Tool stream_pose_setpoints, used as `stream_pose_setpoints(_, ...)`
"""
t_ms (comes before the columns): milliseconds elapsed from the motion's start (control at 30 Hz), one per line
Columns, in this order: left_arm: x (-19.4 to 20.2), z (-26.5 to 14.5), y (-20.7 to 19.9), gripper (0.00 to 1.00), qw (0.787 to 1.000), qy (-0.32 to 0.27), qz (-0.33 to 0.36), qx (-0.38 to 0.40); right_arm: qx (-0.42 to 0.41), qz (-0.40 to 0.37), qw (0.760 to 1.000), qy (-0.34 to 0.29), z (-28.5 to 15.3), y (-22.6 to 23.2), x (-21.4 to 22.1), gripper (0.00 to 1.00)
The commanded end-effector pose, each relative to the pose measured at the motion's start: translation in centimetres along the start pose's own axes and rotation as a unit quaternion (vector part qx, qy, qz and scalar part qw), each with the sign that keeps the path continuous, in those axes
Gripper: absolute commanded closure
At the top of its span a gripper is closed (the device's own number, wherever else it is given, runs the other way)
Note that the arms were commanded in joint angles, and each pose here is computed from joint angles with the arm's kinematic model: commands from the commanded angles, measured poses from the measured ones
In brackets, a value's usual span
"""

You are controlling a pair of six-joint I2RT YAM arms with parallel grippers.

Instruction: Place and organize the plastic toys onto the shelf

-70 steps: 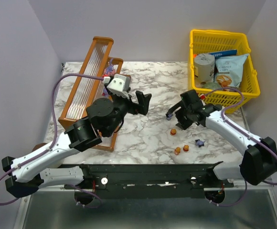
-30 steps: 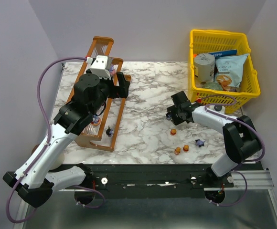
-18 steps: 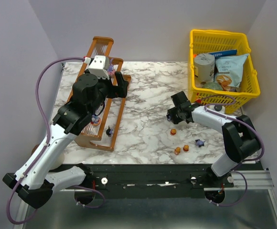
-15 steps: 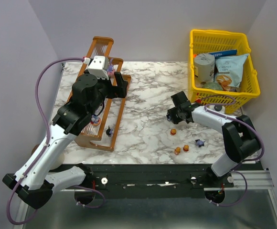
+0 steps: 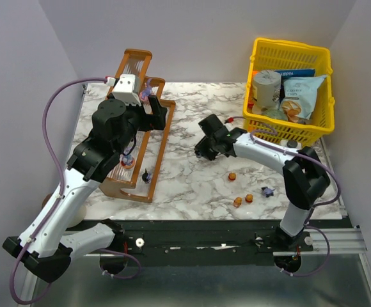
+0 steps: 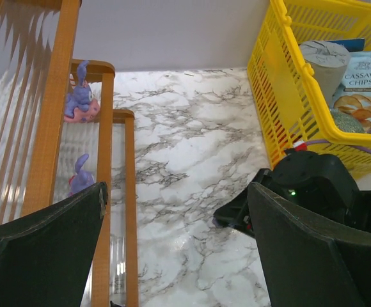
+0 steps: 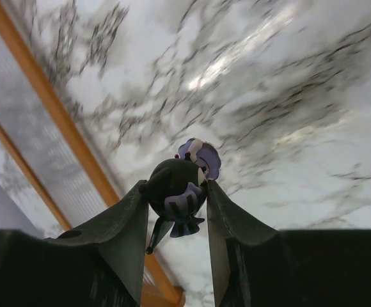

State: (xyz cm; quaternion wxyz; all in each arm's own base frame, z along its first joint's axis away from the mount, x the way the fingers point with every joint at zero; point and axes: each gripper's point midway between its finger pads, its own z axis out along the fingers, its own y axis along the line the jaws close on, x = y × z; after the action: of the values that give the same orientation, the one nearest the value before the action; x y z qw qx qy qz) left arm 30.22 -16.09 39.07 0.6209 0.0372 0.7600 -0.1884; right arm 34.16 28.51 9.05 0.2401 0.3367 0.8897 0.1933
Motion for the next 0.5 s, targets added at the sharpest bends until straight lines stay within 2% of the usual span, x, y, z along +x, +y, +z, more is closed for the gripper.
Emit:
stream_pose_setpoints(0,-0.2,-0.8,0.7,0.01,1.000,0.001,0.000,-0.007,-0.068,-0.141,0.988,-0.001,-1.6,6.0,2.2,0.92)
stream_pose_setpoints(200,-0.1,-1.0,1.2,0.01,1.000,0.006,-0.001,-0.016,-0.093,-0.189,0.978,0.005,-1.5,9.2,4.3,0.93)
stream_pose_setpoints(333,0.1,-1.1,1.4,0.01,1.000,0.009,0.000,-0.018,-0.079,-0.186,0.979,0.001,-1.3,8.6,4.4,0.93)
stream_pose_setpoints(467,0.0,-1.1,1.5,0.01,1.000,0.008,0.000,-0.017,-0.053,-0.159,0.985,-0.047,-2.2,7.0,2.3,0.94)
